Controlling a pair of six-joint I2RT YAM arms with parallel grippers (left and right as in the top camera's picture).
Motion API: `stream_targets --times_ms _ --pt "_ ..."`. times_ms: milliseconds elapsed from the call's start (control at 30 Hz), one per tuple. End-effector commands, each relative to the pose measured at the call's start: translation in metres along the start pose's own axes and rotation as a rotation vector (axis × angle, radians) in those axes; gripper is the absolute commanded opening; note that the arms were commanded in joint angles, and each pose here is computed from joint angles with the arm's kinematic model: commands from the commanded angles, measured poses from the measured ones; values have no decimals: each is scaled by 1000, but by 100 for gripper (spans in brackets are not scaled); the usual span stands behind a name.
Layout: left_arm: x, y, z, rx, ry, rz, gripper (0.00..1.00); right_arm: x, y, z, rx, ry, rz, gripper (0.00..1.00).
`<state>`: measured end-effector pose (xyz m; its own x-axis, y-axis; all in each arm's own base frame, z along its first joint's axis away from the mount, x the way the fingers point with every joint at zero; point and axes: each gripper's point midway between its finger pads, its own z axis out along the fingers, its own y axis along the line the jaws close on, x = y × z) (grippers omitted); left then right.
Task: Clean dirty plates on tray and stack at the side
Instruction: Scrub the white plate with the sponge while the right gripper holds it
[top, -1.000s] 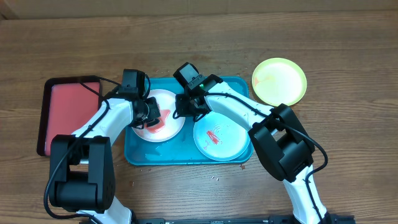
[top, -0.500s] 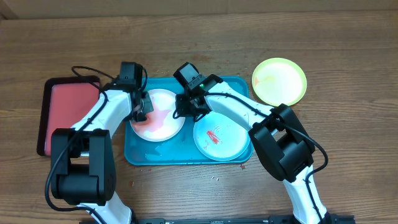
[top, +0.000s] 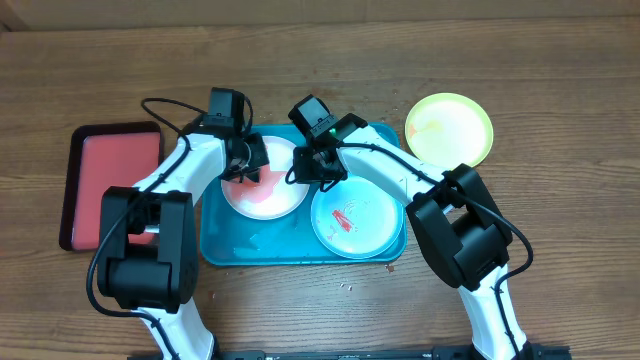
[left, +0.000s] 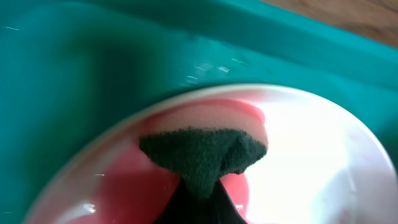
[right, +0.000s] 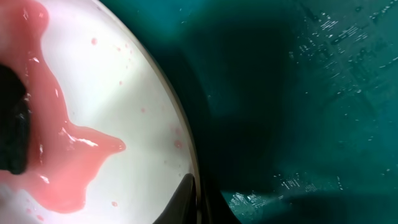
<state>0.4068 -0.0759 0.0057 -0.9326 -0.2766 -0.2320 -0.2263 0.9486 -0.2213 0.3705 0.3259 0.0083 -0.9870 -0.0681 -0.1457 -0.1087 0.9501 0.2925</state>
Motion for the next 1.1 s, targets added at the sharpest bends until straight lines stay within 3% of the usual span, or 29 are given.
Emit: stream_targets --times_ms 0,333,400,533,800,1067 --pt "81 -33 33 130 278 65 4 8 -1 10 19 9 -20 4" --pt "92 -42 4 189 326 123 4 8 0 10 16 10 -46 4" --pt "101 -32 2 138 362 113 4 8 0 10 16 10 -46 4" --pt "101 18 0 -110 360 89 4 8 0 10 17 11 -45 4" --pt "59 93 -13 -380 222 -45 4 10 -2 10 21 17 -45 4" --pt "11 107 -30 -400 103 -118 4 9 -1 9 21 17 -45 4"
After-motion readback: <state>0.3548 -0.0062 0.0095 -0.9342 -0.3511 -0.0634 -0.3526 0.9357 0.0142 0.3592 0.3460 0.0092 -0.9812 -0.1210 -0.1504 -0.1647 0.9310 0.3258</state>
